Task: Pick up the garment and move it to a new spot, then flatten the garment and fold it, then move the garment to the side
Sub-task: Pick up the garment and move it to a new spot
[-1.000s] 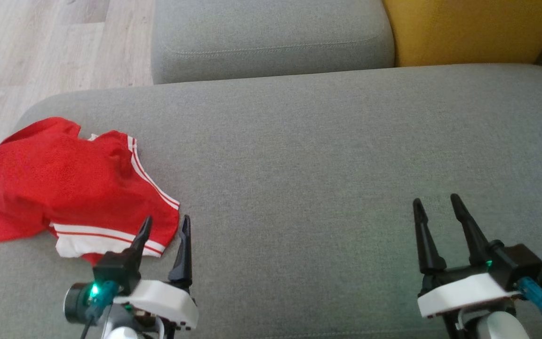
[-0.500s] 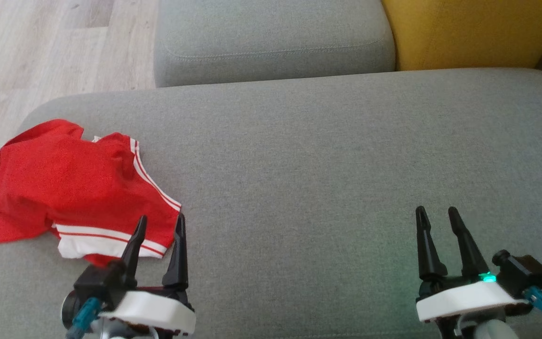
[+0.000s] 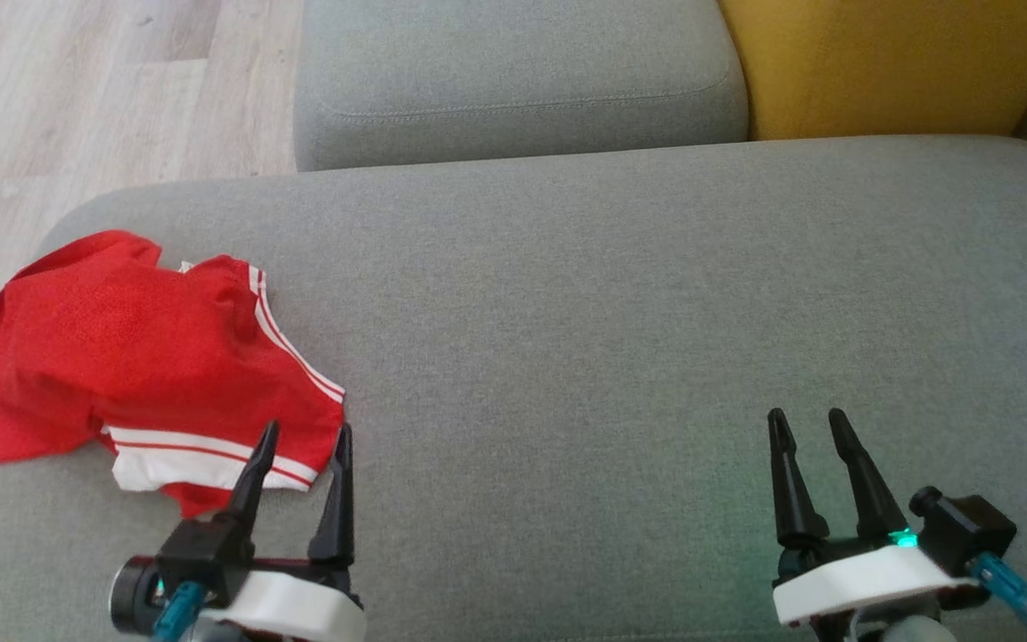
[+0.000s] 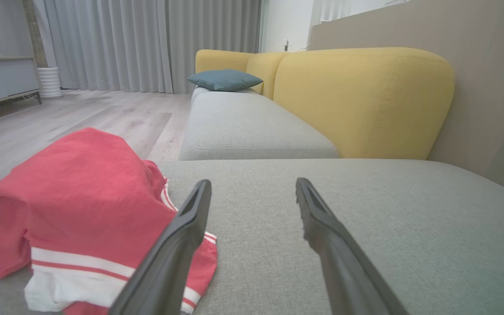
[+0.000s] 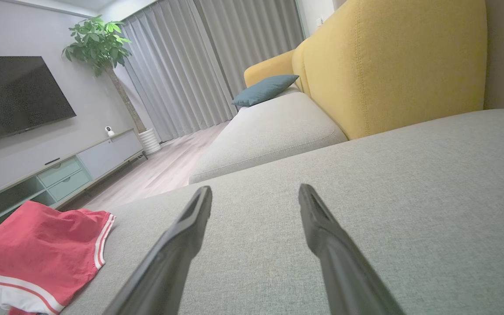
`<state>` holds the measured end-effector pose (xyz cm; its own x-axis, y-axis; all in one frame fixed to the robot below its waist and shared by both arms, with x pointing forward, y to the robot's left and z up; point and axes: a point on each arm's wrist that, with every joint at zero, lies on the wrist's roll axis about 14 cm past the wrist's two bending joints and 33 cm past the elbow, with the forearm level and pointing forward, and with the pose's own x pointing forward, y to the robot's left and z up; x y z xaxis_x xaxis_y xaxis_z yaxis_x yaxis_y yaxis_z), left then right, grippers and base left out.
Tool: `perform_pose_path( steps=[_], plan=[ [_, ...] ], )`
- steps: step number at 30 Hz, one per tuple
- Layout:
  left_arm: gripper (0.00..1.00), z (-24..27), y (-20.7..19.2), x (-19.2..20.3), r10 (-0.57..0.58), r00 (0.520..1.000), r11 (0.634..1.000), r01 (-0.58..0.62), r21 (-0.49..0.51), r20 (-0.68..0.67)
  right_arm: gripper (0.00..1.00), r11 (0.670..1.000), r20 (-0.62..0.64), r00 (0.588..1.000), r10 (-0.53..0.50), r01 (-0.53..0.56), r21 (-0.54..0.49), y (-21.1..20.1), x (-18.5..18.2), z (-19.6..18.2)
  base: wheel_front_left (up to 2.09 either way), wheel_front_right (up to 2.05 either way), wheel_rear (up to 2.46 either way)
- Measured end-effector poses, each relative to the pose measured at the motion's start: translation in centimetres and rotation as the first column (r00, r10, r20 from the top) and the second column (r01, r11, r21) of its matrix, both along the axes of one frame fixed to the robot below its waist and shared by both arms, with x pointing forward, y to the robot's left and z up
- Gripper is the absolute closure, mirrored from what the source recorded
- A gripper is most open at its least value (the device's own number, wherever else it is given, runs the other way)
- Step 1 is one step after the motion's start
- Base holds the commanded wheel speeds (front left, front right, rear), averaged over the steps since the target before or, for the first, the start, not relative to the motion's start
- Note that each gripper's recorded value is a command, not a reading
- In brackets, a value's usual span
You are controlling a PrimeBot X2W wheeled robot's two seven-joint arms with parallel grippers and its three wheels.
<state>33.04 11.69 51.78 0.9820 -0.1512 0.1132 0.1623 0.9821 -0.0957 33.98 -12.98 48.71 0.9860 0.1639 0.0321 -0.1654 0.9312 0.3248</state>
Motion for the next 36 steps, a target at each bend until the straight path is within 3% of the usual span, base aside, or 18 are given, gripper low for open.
perform_pose_path(
  steps=[10,19,26,36],
  plan=[
    [0.0,-0.3,0.7,-0.2,0.017,1.0,1.0,-0.017,-0.003,-0.01,0.0,0.999,-0.008,0.999,0.041,-0.041,-0.002,1.3,0.2,-0.3,0.0,0.0,0.0],
    [0.0,-0.4,4.4,-1.4,0.143,0.99,0.99,-0.143,-0.02,-0.012,0.0,0.988,-0.013,0.988,0.154,-0.154,-0.008,4.9,0.7,-0.4,0.0,0.0,0.0],
    [0.0,-0.3,7.8,-3.5,0.261,0.965,0.965,-0.261,-0.024,-0.007,0.0,0.962,-0.02,0.962,0.274,-0.274,0.004,8.8,1.1,-0.4,0.0,0.0,0.0],
    [0.0,-0.2,12.2,-6.8,0.415,0.91,0.91,-0.415,-0.021,0.003,0.0,0.898,-0.032,0.897,0.441,-0.441,0.015,14.5,0.6,-0.6,0.0,0.0,0.0]
  ],
)
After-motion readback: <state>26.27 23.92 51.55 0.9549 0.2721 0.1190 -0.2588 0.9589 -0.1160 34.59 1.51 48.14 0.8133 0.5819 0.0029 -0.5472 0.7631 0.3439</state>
